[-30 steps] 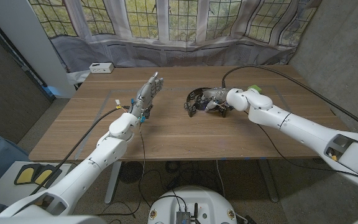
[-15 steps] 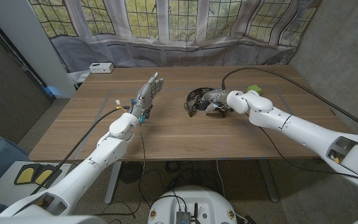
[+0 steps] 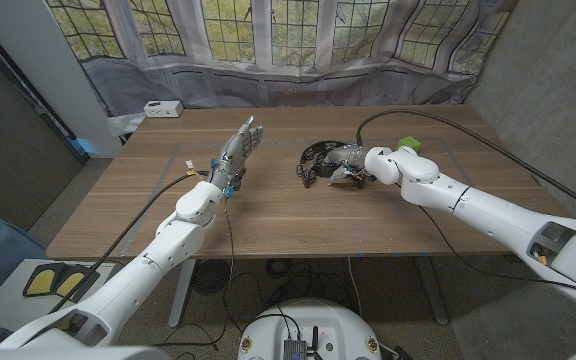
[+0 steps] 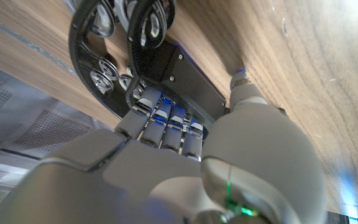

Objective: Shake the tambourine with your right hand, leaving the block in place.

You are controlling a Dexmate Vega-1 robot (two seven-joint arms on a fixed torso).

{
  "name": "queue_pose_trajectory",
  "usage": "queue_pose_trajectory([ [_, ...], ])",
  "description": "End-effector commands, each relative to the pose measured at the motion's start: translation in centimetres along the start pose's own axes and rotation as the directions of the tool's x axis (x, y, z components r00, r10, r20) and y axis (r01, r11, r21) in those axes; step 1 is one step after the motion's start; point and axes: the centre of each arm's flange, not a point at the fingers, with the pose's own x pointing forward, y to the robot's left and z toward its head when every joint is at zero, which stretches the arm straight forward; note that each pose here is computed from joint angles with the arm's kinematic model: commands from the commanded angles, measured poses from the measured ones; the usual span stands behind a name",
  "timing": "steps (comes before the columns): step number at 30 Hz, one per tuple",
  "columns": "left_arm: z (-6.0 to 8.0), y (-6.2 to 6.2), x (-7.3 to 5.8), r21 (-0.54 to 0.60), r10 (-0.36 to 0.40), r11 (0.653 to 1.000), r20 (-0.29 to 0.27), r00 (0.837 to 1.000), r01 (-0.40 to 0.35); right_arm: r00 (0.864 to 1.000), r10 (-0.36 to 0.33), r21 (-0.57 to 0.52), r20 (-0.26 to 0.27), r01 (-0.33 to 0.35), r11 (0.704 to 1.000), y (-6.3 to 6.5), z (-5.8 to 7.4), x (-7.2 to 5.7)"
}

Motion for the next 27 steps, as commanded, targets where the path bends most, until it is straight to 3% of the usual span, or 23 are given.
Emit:
queue_pose_trajectory([
  [1,0.0,0.0,-0.2,-0.002,-0.004,1.0,0.0,1.0,0.004,1.0,-0.015,-0.005,-0.005,0.015,1.0,-0.7,0.1,-0.7],
  [27,0.1,0.0,-0.1,-0.004,-0.015,1.0,0.006,1.0,0.015,0.997,-0.083,0.018,-0.006,0.083,0.996,-2.6,0.5,-2.7],
])
